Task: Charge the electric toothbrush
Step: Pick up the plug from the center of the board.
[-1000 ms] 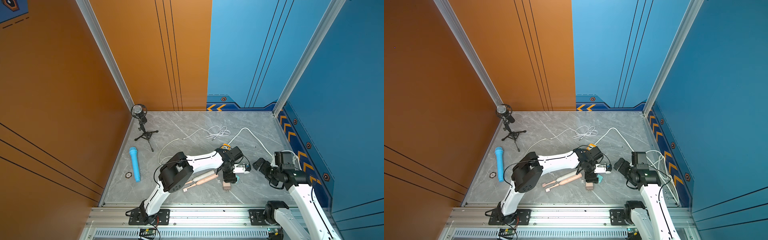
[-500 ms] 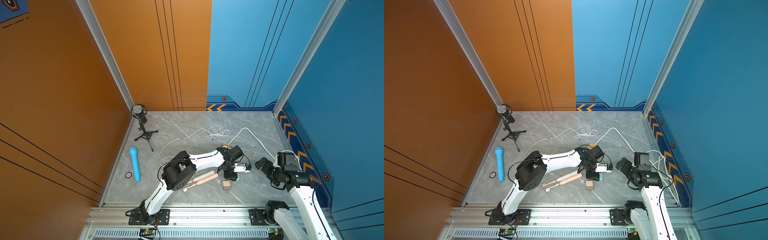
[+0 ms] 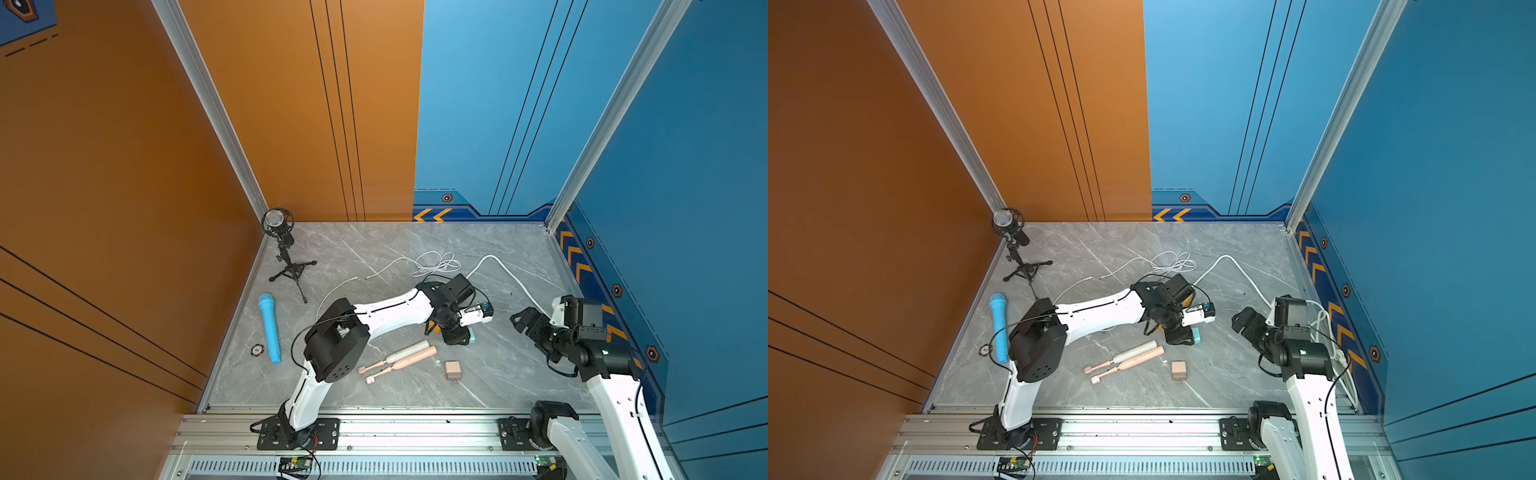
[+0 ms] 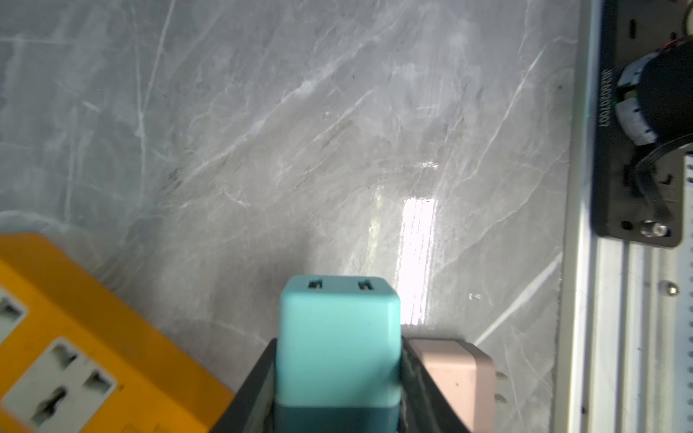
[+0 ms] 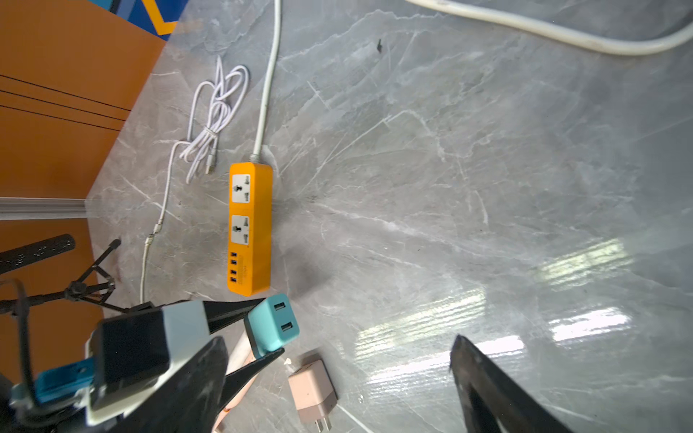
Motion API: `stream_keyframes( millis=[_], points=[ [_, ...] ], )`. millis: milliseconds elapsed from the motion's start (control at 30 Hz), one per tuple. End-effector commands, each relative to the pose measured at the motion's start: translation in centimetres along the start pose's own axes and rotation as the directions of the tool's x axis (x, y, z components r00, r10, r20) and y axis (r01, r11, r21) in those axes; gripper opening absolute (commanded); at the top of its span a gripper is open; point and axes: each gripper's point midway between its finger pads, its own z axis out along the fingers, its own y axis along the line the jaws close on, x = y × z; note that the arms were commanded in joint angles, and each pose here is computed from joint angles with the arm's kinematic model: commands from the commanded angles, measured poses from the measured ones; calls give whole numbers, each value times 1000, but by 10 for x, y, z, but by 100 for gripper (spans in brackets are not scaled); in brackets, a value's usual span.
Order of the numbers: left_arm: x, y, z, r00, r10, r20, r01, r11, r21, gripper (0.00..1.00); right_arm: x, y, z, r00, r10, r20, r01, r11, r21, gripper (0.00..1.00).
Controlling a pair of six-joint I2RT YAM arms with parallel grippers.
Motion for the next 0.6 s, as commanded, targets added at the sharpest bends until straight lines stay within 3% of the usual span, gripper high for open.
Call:
stream_keyframes(
  millis=[0, 300, 433, 567],
  points=[
    [-13, 3, -30, 994, -31, 105, 35, 999, -41, 7, 7, 23, -7, 997, -45, -63, 39, 995, -90, 93],
    [-7, 17, -75, 945, -92, 315, 130, 987, -100, 2, 39, 84, 11, 953, -197, -232, 128, 951, -282, 87],
    [-10, 5, -88, 919, -47, 392, 83, 994, -76, 2, 60, 124, 18, 915, -293, -277, 166, 900, -403, 84],
    [-11, 2, -98, 898, -34, 439, 79, 993, -85, 2, 74, 147, 26, 883, -355, -307, 196, 873, -446, 81]
  ],
)
